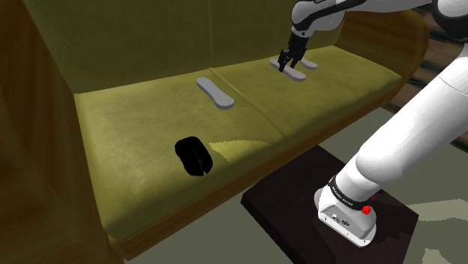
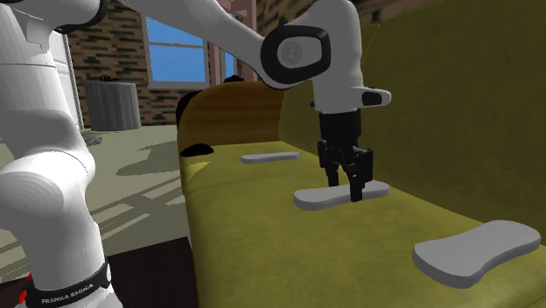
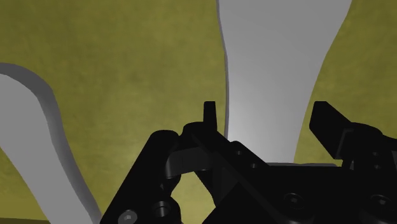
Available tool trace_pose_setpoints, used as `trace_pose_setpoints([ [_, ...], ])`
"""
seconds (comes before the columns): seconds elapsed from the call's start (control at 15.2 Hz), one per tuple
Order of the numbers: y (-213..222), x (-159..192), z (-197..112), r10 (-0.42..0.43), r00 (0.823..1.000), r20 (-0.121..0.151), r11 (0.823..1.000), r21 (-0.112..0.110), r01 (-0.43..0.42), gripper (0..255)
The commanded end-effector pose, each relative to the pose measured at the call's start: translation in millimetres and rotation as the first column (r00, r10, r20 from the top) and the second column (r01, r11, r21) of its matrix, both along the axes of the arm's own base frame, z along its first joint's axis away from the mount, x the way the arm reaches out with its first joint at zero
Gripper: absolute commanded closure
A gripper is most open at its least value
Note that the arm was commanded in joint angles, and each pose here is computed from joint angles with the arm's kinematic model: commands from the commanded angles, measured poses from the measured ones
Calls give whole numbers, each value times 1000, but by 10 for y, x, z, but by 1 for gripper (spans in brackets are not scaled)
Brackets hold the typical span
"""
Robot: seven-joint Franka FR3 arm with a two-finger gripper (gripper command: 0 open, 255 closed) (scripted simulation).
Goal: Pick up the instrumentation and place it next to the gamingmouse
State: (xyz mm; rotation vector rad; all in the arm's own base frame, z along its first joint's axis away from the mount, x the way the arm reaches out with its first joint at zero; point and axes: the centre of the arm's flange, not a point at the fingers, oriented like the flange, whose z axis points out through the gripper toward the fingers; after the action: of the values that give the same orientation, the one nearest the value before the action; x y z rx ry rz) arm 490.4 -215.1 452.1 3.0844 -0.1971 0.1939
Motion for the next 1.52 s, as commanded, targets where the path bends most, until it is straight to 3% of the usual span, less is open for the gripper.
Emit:
trace_pose_setpoints([
  [0.0, 7, -2, 112, 0, 1000, 0, 1000, 0, 0, 255],
  [0.99, 7, -2, 895, 0, 1000, 0, 1000, 0, 0, 255],
  [1.45, 931, 3, 898, 0, 1000, 0, 1000, 0, 0, 255],
])
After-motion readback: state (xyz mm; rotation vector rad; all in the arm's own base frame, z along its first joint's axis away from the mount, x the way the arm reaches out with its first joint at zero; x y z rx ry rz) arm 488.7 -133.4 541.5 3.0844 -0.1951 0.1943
